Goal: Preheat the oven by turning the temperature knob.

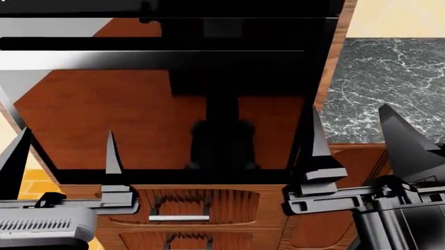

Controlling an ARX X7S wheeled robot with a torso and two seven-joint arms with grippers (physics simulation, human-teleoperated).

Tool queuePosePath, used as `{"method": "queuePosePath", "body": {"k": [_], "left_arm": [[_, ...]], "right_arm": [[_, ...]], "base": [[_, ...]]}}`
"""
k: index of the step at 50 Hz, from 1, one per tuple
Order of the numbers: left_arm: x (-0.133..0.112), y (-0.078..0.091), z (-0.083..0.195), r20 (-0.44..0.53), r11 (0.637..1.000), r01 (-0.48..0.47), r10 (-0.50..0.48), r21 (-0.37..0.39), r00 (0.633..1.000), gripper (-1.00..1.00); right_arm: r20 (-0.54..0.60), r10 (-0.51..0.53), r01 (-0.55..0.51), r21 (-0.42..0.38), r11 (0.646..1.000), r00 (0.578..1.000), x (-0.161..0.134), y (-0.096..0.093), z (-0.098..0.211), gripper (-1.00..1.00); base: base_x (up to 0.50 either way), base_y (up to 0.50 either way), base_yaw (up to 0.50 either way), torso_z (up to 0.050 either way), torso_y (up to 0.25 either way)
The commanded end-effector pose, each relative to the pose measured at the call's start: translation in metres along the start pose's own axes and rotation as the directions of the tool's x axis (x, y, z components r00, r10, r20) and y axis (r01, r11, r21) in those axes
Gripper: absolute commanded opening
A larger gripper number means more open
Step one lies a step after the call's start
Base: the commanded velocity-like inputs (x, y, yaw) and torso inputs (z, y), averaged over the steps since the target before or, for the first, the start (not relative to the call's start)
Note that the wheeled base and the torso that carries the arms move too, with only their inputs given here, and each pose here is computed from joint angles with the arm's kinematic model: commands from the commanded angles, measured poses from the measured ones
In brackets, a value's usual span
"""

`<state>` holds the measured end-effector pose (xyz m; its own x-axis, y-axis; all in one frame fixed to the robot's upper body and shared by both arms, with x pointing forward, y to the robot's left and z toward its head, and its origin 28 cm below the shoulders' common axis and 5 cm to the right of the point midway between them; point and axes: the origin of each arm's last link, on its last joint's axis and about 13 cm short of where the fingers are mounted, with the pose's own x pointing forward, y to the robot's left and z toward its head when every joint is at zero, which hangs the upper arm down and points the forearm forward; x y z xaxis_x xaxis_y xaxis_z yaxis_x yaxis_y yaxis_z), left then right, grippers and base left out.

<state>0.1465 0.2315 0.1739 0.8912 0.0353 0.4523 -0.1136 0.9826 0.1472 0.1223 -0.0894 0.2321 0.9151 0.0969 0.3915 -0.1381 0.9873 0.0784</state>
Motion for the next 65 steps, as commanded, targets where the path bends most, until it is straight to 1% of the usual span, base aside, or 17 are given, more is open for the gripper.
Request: {"method": "queuePosePath", "body": {"k": [1,34,46,48,49,52,54,55,56,57,58,60,62,63,64,65], "left_arm": [[0.000,0.000,0.001,0.002,1.000,0.002,-0.002,0.000,1.000,1.00],[0.000,-0.001,0.002,0.003,1.000,0.008,-0.008,0.007,1.000,1.00],[-0.002,-0.001,0.002,0.004,1.000,0.004,-0.004,0.007,1.000,1.00],[-0.002,-0.001,0.002,0.006,1.000,0.004,-0.004,0.007,1.000,1.00],[-0.002,-0.001,0.002,0.006,1.000,0.005,-0.005,0.006,1.000,1.00],[-0.002,-0.001,0.002,0.007,1.000,0.006,-0.006,0.006,1.000,1.00],[-0.002,-0.001,0.001,0.007,1.000,0.010,-0.010,0.005,1.000,1.00],[-0.002,-0.001,0.002,0.010,1.000,0.011,-0.011,0.004,1.000,1.00],[-0.002,-0.001,0.001,0.014,1.000,0.010,-0.010,0.002,1.000,1.00],[-0.002,-0.001,0.001,0.015,1.000,0.009,-0.009,0.001,1.000,1.00],[-0.001,-0.001,0.000,0.016,1.000,0.010,-0.010,-0.002,1.000,1.00],[-0.001,-0.001,0.000,0.015,1.000,0.015,-0.015,-0.003,1.000,1.00],[-0.001,-0.001,0.000,0.015,1.000,0.017,-0.017,-0.004,1.000,1.00],[-0.001,-0.001,0.000,0.016,1.000,0.018,-0.018,-0.004,1.000,1.00],[-0.001,-0.001,-0.001,0.015,1.000,0.018,-0.018,-0.004,1.000,1.00],[-0.001,-0.002,-0.001,0.015,1.000,0.018,-0.018,-0.004,1.000,1.00]], "right_arm": [[0.002,0.006,-0.006,-0.001,1.000,1.000,0.000,0.000,0.000,1.00],[0.005,0.007,-0.007,-0.018,1.000,1.000,0.000,0.000,-0.001,1.00],[0.019,0.010,-0.010,-0.009,1.000,1.000,0.001,0.000,0.001,1.00],[0.036,0.021,-0.020,-0.011,1.000,0.999,0.000,-0.001,0.001,1.00],[0.058,0.009,-0.010,0.008,1.000,0.998,0.001,-0.001,0.004,1.00],[0.091,0.010,-0.010,0.003,1.000,0.996,0.003,-0.003,0.006,1.00],[0.120,0.038,-0.035,-0.027,0.999,0.992,0.005,-0.002,0.008,1.00],[0.150,0.096,-0.090,-0.050,0.995,0.984,0.006,-0.002,0.010,1.00],[0.161,0.116,-0.103,-0.087,0.991,0.980,0.008,-0.003,0.012,1.00],[0.166,0.135,-0.120,-0.095,0.988,0.977,0.009,-0.003,0.013,1.00],[0.168,0.167,-0.142,-0.150,0.978,0.972,0.012,-0.004,0.016,1.00],[0.167,0.187,-0.153,-0.198,0.968,0.968,0.017,-0.005,0.025,1.00],[0.165,0.201,-0.149,-0.280,0.948,0.966,0.025,-0.008,0.033,1.00],[0.156,0.226,-0.165,-0.330,0.929,0.962,0.028,-0.009,0.039,1.00],[0.154,0.239,-0.173,-0.349,0.921,0.959,0.029,-0.010,0.041,1.00],[0.134,0.277,-0.205,-0.395,0.896,0.952,0.032,-0.010,0.044,1.00]], "base": [[0.30,0.00,0.00,0.000,0.000],[0.29,0.00,0.00,0.000,0.001],[0.05,0.00,0.00,0.000,0.000],[0.00,0.00,0.00,0.000,0.000],[0.00,0.00,0.00,0.000,0.000],[0.00,0.00,0.00,0.000,0.000],[0.00,0.00,0.00,0.000,0.000],[0.00,0.00,0.00,0.000,0.000],[0.00,0.00,0.00,0.000,0.000],[0.00,0.00,0.00,0.000,0.000],[0.00,0.00,0.00,0.000,0.000],[0.00,0.00,0.00,0.000,0.000],[0.00,0.00,0.00,0.000,0.000],[0.00,0.00,0.00,0.000,0.000],[0.00,0.00,0.00,0.000,0.000],[0.00,0.00,0.00,0.000,0.000]]}}
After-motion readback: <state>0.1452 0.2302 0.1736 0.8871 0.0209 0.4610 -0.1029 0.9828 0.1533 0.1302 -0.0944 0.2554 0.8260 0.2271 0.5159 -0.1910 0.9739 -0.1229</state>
